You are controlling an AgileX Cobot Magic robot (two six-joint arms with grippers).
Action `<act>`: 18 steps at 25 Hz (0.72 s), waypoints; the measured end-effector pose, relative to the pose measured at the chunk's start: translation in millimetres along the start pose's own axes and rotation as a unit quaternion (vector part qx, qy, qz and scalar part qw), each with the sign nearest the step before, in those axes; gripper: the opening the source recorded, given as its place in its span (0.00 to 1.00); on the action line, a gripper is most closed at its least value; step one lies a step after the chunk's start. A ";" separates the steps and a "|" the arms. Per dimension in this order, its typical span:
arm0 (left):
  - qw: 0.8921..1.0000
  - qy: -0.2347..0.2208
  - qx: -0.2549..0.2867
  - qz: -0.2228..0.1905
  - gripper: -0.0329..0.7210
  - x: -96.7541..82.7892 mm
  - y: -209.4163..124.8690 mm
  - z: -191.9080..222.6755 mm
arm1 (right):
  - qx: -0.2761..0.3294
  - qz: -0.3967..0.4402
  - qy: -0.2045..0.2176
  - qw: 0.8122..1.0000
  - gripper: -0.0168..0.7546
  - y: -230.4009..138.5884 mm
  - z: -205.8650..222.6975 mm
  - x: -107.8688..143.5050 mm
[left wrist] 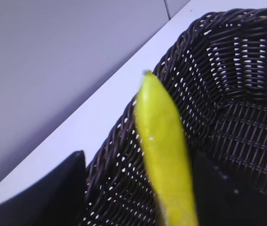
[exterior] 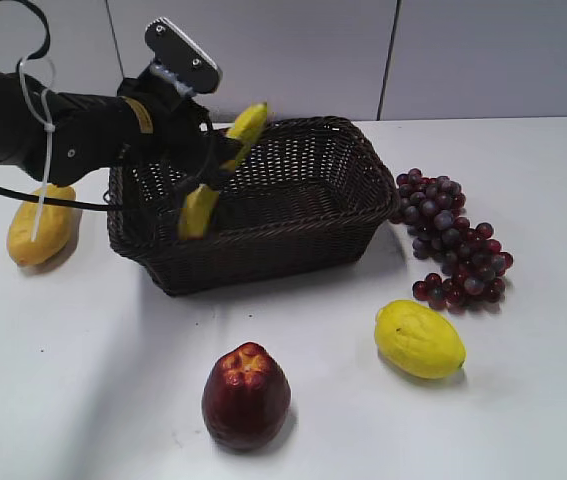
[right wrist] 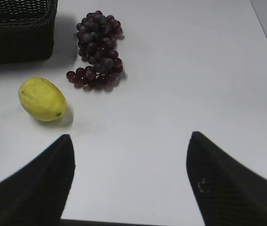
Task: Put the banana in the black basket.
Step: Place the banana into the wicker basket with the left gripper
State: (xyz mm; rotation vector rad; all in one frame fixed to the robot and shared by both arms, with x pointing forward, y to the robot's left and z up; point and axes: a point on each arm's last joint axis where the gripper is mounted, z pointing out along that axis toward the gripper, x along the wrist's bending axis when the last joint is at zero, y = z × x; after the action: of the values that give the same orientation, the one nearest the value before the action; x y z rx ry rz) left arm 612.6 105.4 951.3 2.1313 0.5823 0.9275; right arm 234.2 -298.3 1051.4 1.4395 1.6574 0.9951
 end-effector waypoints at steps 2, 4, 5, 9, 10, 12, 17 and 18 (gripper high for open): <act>1.000 0.001 -0.001 -0.002 0.85 0.2 0.2 0.0 | 0.000 0.000 0.000 1.000 0.79 0.0 0.0 0.0; 1.000 0.002 0.001 -0.009 0.90 0.4 -0.2 0.0 | 0.000 0.000 0.000 1.000 0.79 0.0 0.0 0.0; 1.000 0.003 0.003 -0.014 0.91 0.9 0.2 -0.9 | 0.000 0.000 0.000 1.000 0.79 0.0 0.0 0.0; 0.999 0.002 0.024 -0.032 0.92 6.5 7.2 -13.6 | 0.000 0.000 0.000 1.000 0.79 0.0 0.0 0.0; 0.999 0.003 0.029 -0.038 0.92 9.2 11.4 -20.0 | 0.000 0.000 0.000 1.000 0.79 0.0 0.0 0.0; 0.997 0.003 0.039 -0.059 0.92 15.2 21.0 -34.8 | 0.000 0.000 0.000 1.000 0.79 0.0 0.0 0.0; 0.986 -0.011 0.094 -0.135 0.92 34.8 35.3 -85.4 | 0.000 0.000 0.000 1.000 0.79 0.0 0.0 0.0; 0.982 -0.019 0.113 -0.152 0.92 37.3 34.1 -94.2 | 0.000 0.000 0.000 1.000 0.79 0.0 0.0 0.0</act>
State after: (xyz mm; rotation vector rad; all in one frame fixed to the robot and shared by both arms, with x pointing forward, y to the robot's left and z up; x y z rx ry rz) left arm 568.3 149.1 1038.2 2.1705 1.0013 0.6754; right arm 234.2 -298.3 1051.4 1.4395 1.6574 0.9951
